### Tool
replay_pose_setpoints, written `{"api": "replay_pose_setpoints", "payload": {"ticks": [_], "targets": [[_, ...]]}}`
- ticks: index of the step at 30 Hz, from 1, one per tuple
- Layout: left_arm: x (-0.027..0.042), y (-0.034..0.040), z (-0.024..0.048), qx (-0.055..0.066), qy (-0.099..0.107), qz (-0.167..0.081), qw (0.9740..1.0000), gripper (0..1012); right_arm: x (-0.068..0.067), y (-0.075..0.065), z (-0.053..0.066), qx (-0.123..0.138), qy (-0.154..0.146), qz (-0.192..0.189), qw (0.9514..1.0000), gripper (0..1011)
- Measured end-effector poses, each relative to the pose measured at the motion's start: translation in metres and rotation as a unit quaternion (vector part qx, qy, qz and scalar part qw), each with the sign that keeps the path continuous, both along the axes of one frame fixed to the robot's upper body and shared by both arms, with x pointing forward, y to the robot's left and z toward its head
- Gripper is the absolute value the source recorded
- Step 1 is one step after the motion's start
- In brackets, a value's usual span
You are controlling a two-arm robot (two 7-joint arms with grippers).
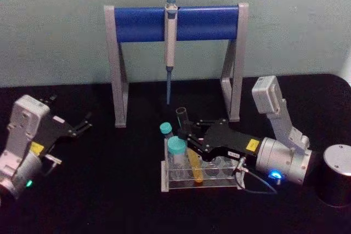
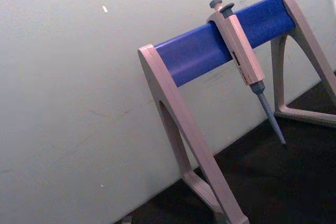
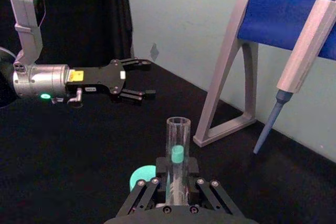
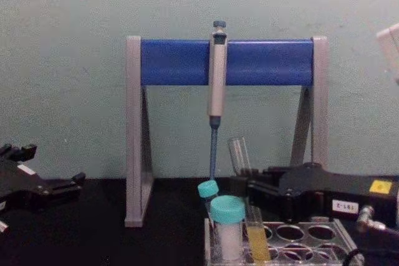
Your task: Pick up the test tube from the test tube rack, shake it, then place it back into the test tube rack.
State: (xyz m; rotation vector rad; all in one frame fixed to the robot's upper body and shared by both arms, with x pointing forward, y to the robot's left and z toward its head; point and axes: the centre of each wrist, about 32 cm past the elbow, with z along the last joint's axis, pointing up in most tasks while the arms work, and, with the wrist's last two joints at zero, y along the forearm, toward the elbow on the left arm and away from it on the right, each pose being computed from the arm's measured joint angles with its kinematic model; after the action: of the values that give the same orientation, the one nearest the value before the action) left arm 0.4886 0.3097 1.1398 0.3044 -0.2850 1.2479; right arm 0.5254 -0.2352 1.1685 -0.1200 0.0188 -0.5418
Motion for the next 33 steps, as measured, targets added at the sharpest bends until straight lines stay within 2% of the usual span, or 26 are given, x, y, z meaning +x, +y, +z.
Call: {"api": "replay_pose_setpoints", "payload": {"ticks": [21, 33], "targets": [[0.0000, 0.0000, 0.0000, 0.000, 0.000, 0.000, 1.0000, 1001, 0.0000, 0.0000, -0.0001, 0.001, 0.000, 0.000, 1.0000, 229], [0.0000, 0.0000, 0.0000, 0.000, 0.000, 0.000, 1.0000, 1001, -0.0072, -0.0096, -0.0051, 0.038, -0.014, 0.002, 0.9992, 229]]}}
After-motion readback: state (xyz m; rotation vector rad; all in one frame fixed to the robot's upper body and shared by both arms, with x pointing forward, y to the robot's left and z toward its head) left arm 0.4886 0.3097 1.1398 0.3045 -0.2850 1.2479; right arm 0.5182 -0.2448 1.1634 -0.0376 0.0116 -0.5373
